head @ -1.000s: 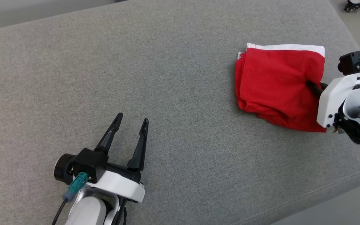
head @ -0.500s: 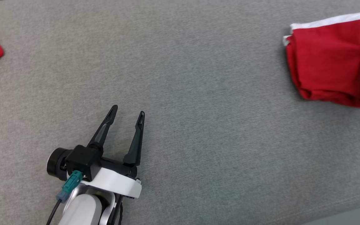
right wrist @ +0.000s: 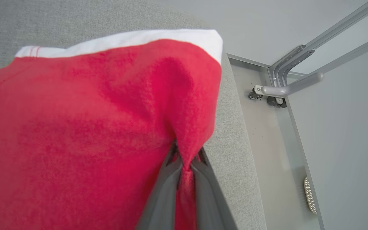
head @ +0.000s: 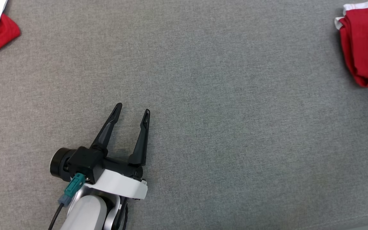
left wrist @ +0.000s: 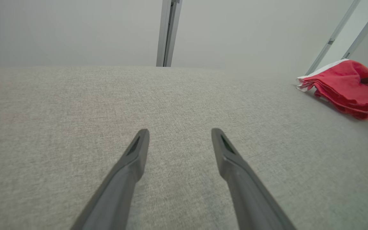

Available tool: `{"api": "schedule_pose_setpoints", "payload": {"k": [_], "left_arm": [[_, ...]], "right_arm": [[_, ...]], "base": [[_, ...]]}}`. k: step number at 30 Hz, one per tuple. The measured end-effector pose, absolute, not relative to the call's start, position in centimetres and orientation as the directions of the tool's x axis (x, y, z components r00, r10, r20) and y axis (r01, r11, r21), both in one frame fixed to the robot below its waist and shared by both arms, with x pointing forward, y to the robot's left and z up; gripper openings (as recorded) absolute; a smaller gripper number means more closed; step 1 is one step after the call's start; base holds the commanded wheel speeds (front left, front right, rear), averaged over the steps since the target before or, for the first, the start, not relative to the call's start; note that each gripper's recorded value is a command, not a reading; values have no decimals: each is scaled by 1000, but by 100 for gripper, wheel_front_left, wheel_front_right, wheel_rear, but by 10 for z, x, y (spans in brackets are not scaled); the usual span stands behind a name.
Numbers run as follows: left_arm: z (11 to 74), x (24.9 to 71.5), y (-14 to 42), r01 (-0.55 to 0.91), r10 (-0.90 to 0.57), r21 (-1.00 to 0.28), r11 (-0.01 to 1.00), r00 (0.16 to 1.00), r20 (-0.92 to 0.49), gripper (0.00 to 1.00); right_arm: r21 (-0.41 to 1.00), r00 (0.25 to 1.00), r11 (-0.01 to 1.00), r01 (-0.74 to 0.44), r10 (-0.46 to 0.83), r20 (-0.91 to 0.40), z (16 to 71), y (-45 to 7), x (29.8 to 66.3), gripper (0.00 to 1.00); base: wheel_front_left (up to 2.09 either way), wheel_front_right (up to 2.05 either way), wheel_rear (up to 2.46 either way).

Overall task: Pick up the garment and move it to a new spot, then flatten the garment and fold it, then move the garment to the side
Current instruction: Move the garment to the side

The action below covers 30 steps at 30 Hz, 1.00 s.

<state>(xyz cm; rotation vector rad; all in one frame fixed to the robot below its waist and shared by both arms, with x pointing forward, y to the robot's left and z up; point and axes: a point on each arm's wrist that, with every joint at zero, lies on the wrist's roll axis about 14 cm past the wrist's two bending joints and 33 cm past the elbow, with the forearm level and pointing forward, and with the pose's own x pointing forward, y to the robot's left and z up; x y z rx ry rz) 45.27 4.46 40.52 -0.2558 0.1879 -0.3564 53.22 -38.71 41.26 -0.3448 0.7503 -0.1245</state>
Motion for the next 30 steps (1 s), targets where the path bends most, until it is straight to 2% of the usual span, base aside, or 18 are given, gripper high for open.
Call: {"api": "schedule_pose_setpoints", "payload": {"k": [4,5,7,8,20,30], "left_arm": [[401,453,47,310,-359,-279,909,922,-144,100],[401,453,48,308,-358,-281,909,922,-146,100],[400,453,48,308,-358,-281,909,922,-146,100],[400,453,47,308,-358,-282,909,922,-147,100],[409,455,47,314,-358,-279,908,926,-123,100],[438,449,45,313,-344,-289,905,937,-62,100]], "right_arm": [[-394,739,919,1,-266,-619,419,-398,537,0],[-402,746,915,3,-270,-608,421,-400,539,8],[-425,764,905,-7,-270,-586,425,-401,543,55],[-434,773,901,-10,-269,-575,427,-401,545,100],[-457,842,887,-63,-198,-501,440,-377,557,100],[-457,912,882,-114,-90,-400,472,-343,548,100]], "base": [[0,0,0],[0,0,0],[0,0,0],[0,0,0],[0,0,0],[0,0,0]]}}
